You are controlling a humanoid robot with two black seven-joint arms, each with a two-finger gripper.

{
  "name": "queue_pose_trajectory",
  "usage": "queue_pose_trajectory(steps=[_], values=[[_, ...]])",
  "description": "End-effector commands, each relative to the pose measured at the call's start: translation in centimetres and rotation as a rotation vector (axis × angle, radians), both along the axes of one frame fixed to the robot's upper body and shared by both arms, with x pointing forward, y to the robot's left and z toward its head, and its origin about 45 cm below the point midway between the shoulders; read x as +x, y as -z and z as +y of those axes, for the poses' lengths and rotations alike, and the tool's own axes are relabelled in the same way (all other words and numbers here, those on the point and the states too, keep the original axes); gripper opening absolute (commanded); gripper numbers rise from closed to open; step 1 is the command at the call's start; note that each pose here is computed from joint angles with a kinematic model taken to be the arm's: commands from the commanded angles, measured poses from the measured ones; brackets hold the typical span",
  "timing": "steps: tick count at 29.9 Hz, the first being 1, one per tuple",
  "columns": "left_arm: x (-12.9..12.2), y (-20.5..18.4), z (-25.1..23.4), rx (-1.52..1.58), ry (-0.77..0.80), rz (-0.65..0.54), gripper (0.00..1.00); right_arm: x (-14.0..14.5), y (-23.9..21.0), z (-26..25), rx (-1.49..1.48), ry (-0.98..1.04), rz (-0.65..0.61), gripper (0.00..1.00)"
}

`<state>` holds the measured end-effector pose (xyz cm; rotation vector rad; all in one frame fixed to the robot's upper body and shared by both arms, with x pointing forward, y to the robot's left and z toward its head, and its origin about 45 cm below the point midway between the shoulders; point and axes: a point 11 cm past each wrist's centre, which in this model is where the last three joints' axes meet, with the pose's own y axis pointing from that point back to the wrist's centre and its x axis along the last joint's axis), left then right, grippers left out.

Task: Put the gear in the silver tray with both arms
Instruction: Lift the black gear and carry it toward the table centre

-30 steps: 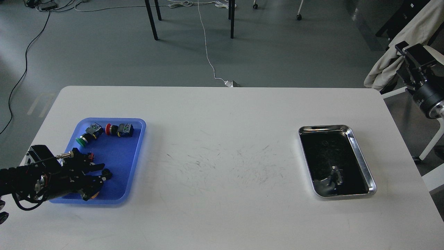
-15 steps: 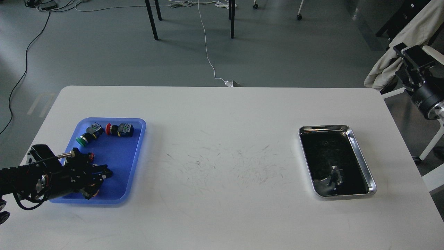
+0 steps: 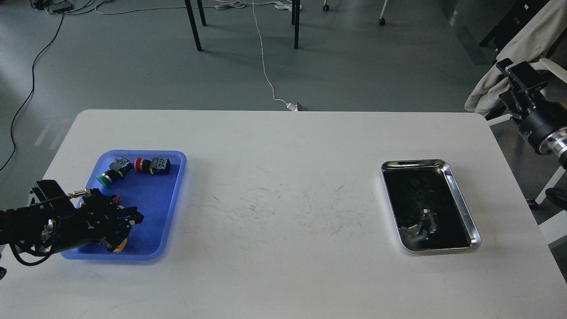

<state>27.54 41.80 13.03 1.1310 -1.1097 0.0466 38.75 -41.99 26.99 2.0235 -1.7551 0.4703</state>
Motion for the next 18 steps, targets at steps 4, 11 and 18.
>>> queue_pose_trajectory(steps=[4, 11, 18], values=[[1.7, -2.8, -1.2, -0.046, 0.007, -0.059, 0.17, 0.2, 0.4, 0.4, 0.004, -0.006, 0.005, 0.94], [6.0, -7.9, -5.4, -0.129, 0.070, -0.165, 0.17, 0.3, 0.3, 0.5, 0.008, -0.005, -0.001, 0.94], [8.1, -9.5, -12.6, -0.193, 0.203, -0.153, 0.16, 0.6, 0.3, 1.1, 0.020, 0.011, -0.019, 0.94]])
